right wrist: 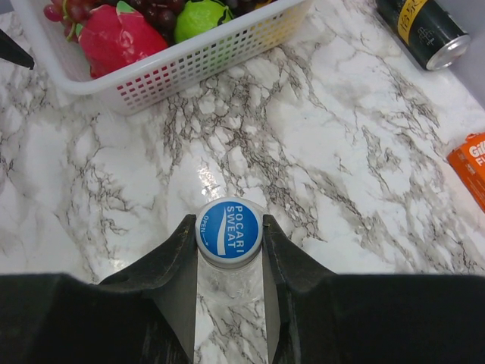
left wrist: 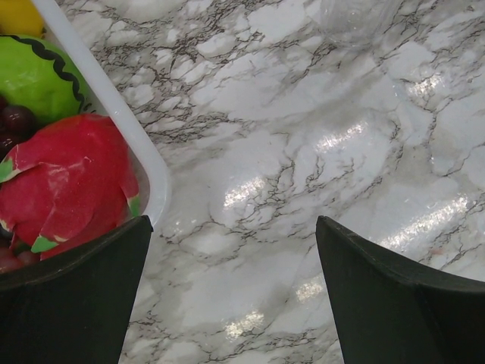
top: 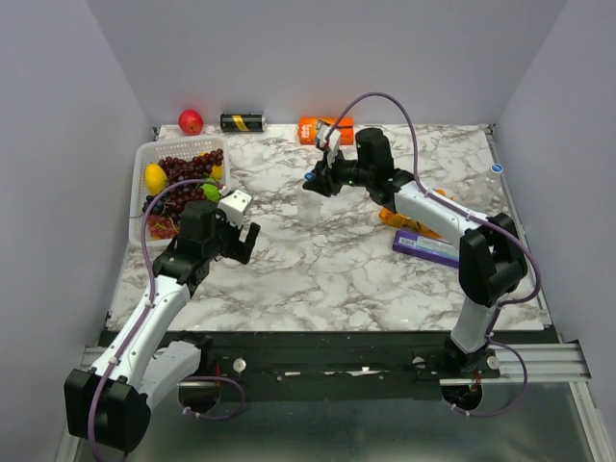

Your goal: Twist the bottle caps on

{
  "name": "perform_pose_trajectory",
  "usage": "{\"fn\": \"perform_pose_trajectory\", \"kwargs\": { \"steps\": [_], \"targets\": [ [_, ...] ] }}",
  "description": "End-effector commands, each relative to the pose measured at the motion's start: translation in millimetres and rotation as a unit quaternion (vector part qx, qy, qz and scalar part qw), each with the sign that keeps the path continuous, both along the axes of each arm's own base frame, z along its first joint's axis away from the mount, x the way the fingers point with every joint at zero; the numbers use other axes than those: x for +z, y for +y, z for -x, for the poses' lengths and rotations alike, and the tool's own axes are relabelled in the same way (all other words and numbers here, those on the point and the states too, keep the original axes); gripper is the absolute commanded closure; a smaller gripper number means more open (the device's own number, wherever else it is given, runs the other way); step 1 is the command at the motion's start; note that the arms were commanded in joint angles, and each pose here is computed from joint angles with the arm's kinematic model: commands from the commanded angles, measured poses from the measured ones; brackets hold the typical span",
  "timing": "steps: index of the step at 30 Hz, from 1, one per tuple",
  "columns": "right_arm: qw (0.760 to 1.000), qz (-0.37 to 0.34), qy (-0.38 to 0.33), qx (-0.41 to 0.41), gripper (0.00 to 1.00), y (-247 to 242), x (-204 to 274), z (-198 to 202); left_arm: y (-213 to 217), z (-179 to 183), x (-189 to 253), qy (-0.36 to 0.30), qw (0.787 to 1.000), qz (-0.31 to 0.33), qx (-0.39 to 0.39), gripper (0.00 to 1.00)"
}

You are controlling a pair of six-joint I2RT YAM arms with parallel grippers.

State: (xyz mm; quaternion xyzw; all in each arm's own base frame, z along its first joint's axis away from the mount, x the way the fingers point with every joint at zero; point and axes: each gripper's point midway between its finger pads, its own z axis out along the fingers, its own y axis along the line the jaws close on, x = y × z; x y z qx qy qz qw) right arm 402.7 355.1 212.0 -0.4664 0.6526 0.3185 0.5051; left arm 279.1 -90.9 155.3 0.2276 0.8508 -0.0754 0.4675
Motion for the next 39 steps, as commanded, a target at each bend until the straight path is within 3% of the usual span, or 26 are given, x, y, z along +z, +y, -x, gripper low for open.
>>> {"fn": "perform_pose_trajectory", "kwargs": {
  "steps": [1,20,24,25,33,35,38,39],
  "targets": [
    [1.0,0.0,-0.01,-0.005,0.58,1.0,-4.3,-5.1,-3.0,-2.2,5.5,-0.002,1.0,0.009,-0.005,0.01],
    [1.0,-0.005,-0.005,-0.008,0.34,3.4,-0.9,-7.8,-6.1,-1.0,4.2,0.003,1.0,0.014,-0.013,0.01],
    [1.0,-0.017,-0.013,0.003,0.25,4.9,13.9,-3.5,-7.5,-0.3,2.8,0.006,1.0,0.016,-0.017,0.01],
    [1.0,-0.019,-0.013,0.004,0.0,4.8,17.5,-2.3,-7.9,-0.6,3.8,0.004,1.0,0.017,-0.017,0.01],
    [0.998,-0.052,-0.028,0.005,0.0,-5.3,81.9,20.8,-11.0,-4.0,9.1,-0.005,0.999,0.03,-0.015,0.01],
    [0.999,-0.048,-0.008,-0.008,0.0,-12.2,84.6,27.6,-12.0,-6.5,12.3,-0.011,0.999,0.035,-0.013,0.01],
    [0.991,-0.036,0.039,-0.126,0.0,-38.4,90.1,14.9,-13.6,-12.2,20.4,-0.025,0.998,0.049,-0.005,0.01],
    [0.977,-0.02,0.041,-0.208,0.0,-59.3,87.8,-1.4,-14.3,-13.9,20.4,-0.025,0.998,0.052,-0.003,0.01]
  ]
}}
